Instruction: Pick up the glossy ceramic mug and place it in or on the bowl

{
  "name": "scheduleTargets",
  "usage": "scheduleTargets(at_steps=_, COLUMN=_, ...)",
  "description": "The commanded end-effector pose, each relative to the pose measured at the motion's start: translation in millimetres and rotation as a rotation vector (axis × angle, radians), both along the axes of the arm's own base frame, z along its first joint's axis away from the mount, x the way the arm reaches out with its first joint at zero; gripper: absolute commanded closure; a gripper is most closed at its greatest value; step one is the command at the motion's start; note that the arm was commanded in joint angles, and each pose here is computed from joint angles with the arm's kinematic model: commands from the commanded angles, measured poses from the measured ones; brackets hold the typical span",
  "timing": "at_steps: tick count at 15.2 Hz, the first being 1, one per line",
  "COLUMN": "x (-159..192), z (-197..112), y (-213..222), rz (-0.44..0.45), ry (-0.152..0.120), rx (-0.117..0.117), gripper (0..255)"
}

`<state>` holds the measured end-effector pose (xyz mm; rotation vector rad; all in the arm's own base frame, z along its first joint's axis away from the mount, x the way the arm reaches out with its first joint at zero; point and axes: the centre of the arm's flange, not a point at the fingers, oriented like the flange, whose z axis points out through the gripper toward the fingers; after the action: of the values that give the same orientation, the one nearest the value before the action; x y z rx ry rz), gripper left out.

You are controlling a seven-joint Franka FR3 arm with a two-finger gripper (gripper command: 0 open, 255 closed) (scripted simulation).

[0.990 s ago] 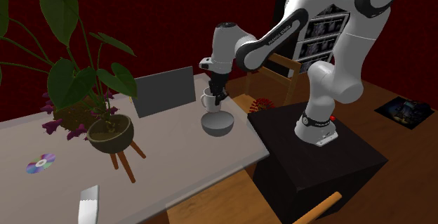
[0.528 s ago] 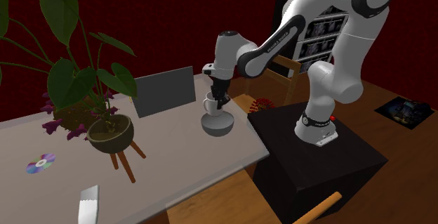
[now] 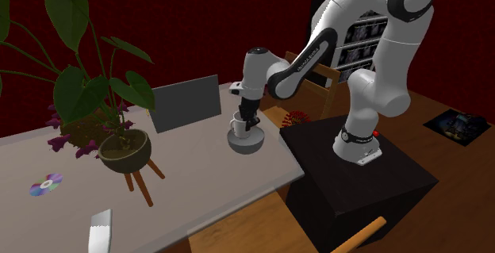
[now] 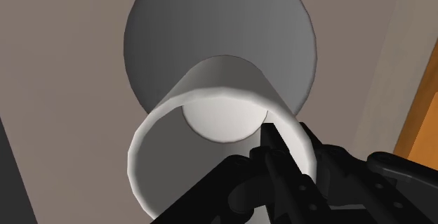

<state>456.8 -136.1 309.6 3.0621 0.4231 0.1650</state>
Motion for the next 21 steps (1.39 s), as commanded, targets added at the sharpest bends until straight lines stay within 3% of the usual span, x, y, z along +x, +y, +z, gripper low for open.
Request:
scheduleTargets(at_steps=1, x=-1, z=-10, y=0, rz=0.000, ry=-0.001, rx=0.000, gripper=255)
scheduleTargets(at_steps=10, x=-1, z=-19, y=0, rz=0.000, ry=-0.001, rx=0.000, gripper=255)
scheduleTargets(at_steps=11, x=-1, z=-18, y=0, rz=0.000, ry=-0.001, rx=0.000, gripper=0)
scheduleTargets(at_steps=16, x=-1, z=-19, y=0, rz=0.000, ry=-0.001, rx=0.000, gripper=0)
scheduleTargets(at_steps=20, x=-6, z=31, y=2, rz=0.000, ry=-0.001, rx=0.000, gripper=0)
scheduleTargets(at_steps=21, x=-6, z=31, y=2, rz=0.000, ry=-0.001, rx=0.000, gripper=0)
